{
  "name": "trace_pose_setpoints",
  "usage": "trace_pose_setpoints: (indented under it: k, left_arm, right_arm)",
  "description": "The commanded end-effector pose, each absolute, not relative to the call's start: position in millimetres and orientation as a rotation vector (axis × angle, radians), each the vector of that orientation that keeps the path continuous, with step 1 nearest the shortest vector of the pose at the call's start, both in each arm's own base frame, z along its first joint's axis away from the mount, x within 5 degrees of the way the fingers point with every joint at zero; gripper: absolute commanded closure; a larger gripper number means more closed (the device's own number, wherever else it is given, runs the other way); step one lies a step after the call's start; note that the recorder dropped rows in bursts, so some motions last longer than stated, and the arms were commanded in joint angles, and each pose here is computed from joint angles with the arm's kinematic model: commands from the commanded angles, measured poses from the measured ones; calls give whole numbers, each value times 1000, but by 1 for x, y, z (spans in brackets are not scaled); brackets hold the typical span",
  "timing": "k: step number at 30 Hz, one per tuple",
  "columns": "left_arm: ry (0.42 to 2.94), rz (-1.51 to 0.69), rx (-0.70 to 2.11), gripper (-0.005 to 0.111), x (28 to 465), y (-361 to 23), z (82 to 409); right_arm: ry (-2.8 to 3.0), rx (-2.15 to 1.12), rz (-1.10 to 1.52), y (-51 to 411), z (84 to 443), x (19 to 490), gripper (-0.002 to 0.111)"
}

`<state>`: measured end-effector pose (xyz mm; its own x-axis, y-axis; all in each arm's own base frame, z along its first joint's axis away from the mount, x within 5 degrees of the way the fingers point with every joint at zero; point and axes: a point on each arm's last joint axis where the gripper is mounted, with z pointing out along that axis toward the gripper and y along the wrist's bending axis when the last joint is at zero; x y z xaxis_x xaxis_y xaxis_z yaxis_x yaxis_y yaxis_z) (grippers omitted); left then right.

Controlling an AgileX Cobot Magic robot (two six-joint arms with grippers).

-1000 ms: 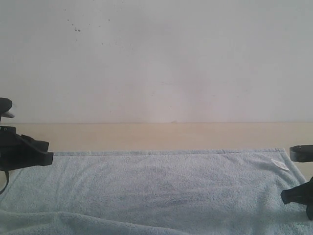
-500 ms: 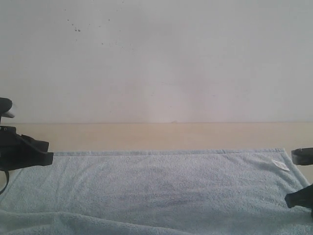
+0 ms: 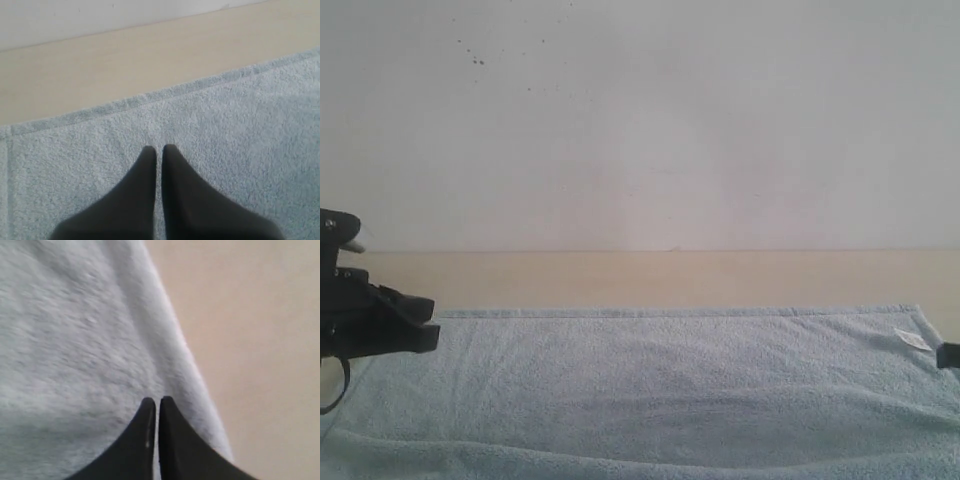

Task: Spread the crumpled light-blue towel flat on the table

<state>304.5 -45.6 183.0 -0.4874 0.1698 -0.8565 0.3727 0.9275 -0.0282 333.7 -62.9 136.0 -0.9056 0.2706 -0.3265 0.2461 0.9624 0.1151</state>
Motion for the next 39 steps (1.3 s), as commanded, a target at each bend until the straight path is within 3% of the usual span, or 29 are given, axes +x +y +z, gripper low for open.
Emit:
trace_pose_setpoints:
  k: [1,9,17,21,28,39]
  left_arm:
    - [2134,-220,493,103,307,-47,159]
    - [2141,-198,590,103,316,-49,141]
    - [2085,-214,670,103,318,-53,135]
    - [2057,-234,666,103,319,-55,137]
    - [2285,-211,432,103,326,-44,117]
    - [2344,-200,525,103,332,-45,112]
  right_arm:
    - [2662,227,296,-32,171,346,106]
    - [2572,-546,738,109,185,330,106]
    - [2355,-1181,771,246,186,256,106]
    - [2242,-1085,660,293,184,233,106]
    - [2381,-1070,892,365,168,230,106]
    - [2520,-1059,937,386,130,239,106]
